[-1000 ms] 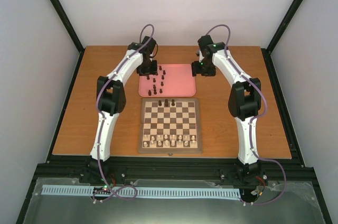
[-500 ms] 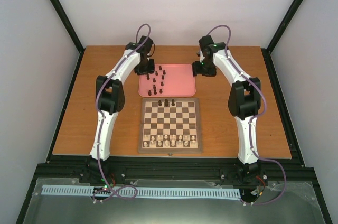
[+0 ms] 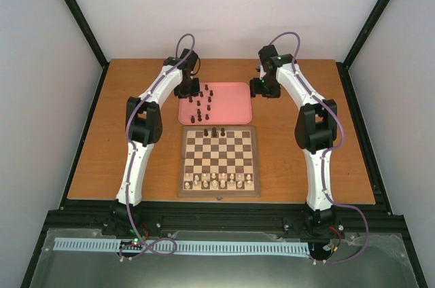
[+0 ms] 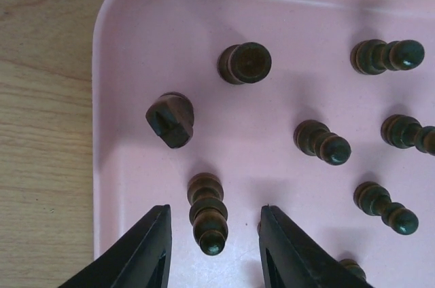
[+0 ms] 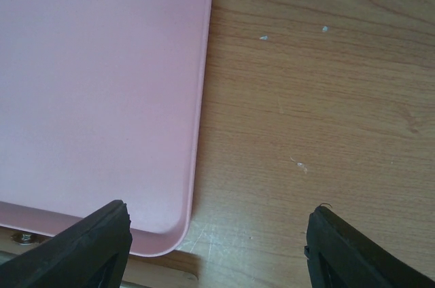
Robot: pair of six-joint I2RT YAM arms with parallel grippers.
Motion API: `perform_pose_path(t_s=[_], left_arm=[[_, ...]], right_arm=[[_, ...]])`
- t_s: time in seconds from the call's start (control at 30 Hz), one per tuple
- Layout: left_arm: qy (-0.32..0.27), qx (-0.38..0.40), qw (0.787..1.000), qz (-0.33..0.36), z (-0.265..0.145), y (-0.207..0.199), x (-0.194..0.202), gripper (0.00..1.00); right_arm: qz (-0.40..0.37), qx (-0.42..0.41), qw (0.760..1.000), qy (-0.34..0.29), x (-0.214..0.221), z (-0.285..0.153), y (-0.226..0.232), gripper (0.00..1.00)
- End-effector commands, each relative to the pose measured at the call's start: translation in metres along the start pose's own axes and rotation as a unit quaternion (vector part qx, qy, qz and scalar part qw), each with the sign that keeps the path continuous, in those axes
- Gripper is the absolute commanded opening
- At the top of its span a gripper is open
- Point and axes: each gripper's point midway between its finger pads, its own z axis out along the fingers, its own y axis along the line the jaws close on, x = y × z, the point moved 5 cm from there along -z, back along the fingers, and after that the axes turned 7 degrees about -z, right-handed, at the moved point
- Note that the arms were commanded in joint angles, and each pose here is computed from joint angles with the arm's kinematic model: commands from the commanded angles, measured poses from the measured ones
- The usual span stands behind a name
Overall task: Set up the chess pieces on the board
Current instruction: Pick up the chess piece from the storage box.
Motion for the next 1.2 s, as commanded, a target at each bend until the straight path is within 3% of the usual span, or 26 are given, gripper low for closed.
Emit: perform_pose_path(t_s=[0.0,0.53,0.6,0.8,1.0,1.17], left_arm=[[-0.019,0.010,1.000,-0.014,-0.001,-0.001,-0.013,0.37],[-0.011,0.010,1.000,-0.018,0.009,0.001,-0.012,0.34],[-0.011,0.011,1.000,-0.019,0.010,0.001,-0.013,0.28],[-0.005,0.020,1.000,-0.020,0.013,-0.001,-0.012,0.26],[-0.002,0.027,0.999,-0.020,0.007,-0.002,-0.011,0.10],[-0.002,0.024,1.000,-0.014,-0.002,-0.001,-0.010,0.05]], right_arm=[[0.003,0.000,1.000,0.003,-0.003,0.005,-0.005,0.71],[0.009,0.001,1.000,0.006,-0.002,0.009,-0.010,0.71],[0.010,0.001,1.000,0.008,-0.002,0.009,-0.011,0.71],[0.011,0.000,1.000,0.008,-0.002,0.009,-0.012,0.71],[0.011,0.001,1.000,0.010,-0.001,0.010,-0.012,0.71],[0.011,0.003,1.000,0.006,-0.002,0.006,-0.012,0.71]])
